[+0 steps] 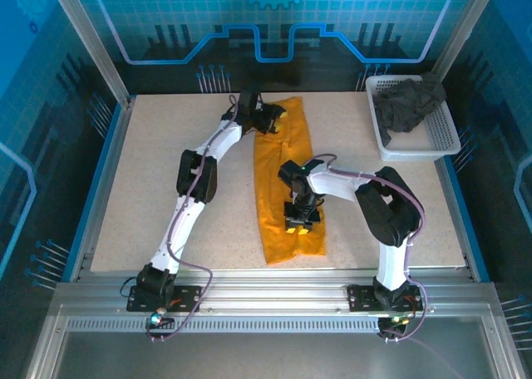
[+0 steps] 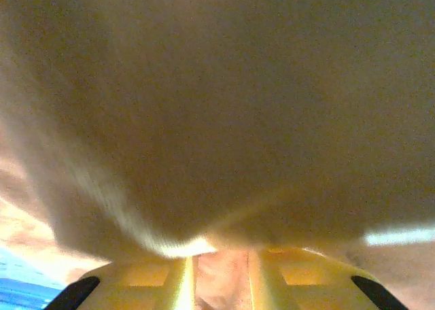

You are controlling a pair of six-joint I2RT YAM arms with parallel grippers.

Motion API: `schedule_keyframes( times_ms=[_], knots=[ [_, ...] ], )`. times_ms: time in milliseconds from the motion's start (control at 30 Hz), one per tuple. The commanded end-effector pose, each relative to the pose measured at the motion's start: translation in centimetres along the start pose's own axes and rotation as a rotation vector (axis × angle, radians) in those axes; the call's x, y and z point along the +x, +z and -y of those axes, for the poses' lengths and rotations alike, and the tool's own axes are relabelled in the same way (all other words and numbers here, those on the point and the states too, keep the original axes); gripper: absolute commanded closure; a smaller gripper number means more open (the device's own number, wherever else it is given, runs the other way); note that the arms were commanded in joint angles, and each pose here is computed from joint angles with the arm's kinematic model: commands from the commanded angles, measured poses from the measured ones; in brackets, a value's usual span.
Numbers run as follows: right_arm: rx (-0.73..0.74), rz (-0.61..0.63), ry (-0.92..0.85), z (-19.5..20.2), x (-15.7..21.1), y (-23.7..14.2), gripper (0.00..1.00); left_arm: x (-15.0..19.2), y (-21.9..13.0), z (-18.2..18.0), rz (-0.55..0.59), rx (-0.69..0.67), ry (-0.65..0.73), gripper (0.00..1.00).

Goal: Fold and stack the t-shirts

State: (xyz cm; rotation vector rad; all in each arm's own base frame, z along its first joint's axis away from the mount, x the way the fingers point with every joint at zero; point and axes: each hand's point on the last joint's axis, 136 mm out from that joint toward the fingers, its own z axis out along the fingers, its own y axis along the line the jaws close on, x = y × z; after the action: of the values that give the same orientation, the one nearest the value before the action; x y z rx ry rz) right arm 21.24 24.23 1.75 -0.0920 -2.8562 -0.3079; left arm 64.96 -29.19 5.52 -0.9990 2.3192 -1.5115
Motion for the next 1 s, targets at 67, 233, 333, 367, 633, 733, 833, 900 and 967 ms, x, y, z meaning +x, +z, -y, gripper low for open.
schedule_keyframes(
  times_ms=[67, 233, 333, 367, 633, 733, 833, 900, 967],
  knots=[
    [-0.166, 0.03, 0.048, -3.5, -1.7, -1.6, 0.69, 0.4, -5.2, 8.1, 0.032, 0.116, 0.119, 0.43],
    [-0.16, 0.142, 0.095, -0.7, -0.5, -5.3, 0.57, 5.0, -13.7, 10.1, 0.13, -0.013, 0.261, 0.37],
    [-0.185, 0.221, 0.114, 1.9, 0.9, -7.2, 0.49, 8.9, -17.7, 5.2, 0.103, -0.127, 0.212, 0.38],
    [-0.188, 0.228, 0.121, 2.9, 1.6, -7.4, 0.49, 10.6, -18.7, 2.3, 0.07, -0.186, 0.173, 0.4],
    [-0.096, 0.118, 0.113, 9.0, 7.9, -3.0, 0.5, 25.6, -27.3, -17.5, -0.228, -0.616, 0.03, 0.48],
    [-0.117, 0.1, 0.098, 8.7, 8.1, -1.9, 0.5, 29.2, -28.9, -21.2, -0.276, -0.653, 0.004, 0.45],
    [-0.126, 0.069, 0.086, 7.9, 7.7, -0.7, 0.51, 32.0, -28.5, -23.0, -0.315, -0.654, -0.002, 0.44],
    [-0.129, 0.057, 0.082, 7.5, 7.4, -0.1, 0.52, 33.2, -27.8, -23.7, -0.331, -0.662, 0.01, 0.43],
    [-0.125, 0.051, 0.08, 7.4, 7.0, 0.3, 0.55, 33.9, -27.0, -24.3, -0.334, -0.673, 0.018, 0.43]
  ],
)
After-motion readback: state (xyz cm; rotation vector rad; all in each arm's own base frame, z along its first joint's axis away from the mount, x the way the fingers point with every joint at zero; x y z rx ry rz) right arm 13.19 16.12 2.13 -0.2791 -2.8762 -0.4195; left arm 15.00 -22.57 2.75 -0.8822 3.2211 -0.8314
